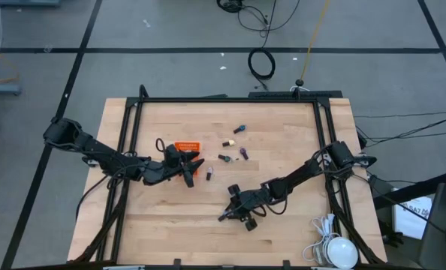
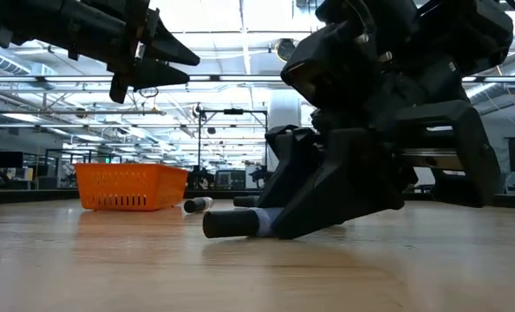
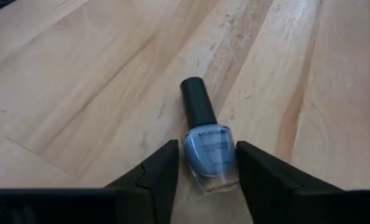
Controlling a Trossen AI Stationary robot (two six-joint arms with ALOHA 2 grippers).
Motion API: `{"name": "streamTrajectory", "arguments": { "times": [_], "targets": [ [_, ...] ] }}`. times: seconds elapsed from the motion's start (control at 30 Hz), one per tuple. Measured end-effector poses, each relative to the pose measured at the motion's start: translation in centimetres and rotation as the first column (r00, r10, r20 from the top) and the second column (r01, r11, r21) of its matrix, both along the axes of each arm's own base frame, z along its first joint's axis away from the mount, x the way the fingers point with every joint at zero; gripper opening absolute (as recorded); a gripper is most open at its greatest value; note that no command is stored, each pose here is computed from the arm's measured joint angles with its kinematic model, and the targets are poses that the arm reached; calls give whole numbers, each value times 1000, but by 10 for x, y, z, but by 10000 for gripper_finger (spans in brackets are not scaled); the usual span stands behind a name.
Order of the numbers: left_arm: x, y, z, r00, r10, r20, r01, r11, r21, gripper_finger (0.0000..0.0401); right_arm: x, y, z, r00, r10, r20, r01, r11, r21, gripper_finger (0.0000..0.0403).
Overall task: Pick & Place Nail Polish
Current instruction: Put the purple nail polish into the orange basket
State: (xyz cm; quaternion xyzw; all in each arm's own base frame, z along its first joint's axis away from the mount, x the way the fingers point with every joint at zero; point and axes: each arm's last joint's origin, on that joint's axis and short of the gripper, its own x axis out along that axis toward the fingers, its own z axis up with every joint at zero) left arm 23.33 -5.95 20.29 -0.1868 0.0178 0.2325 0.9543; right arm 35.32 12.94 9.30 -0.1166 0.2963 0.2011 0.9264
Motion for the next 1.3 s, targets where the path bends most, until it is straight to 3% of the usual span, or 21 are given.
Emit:
{"name": "streamTrajectory", "arguments": {
  "times": [0.17, 0.53, 0.8, 0.97, 1.1, 1.3],
  "targets": [
    [0, 0, 0, 1000, 0, 0, 0, 1000, 0, 175, 0, 0, 0, 1000, 9, 4, -9, 1000, -8, 86],
    [0, 0, 0, 1000, 0, 0, 0, 1000, 0, 175, 0, 0, 7, 996, 65, 56, -61, 995, -81, 85],
    [0, 0, 0, 1000, 0, 0, 0, 1000, 0, 175, -8, -7, 52, 991, 29, 129, 1, 974, -226, 83],
    [0, 0, 0, 999, 11, 37, -8, 997, -75, 175, -19, -18, 78, 985, -74, 155, 130, 912, -390, 79],
    [1, 0, 0, 995, 10, 99, 12, 977, -215, 175, -28, -26, 92, 972, -161, 171, 227, 829, -511, 76],
    [9, 2, -6, 990, -47, 131, 91, 931, -354, 175, -33, -32, 114, 947, -191, 258, 312, 745, -590, 64]
  ]
}}
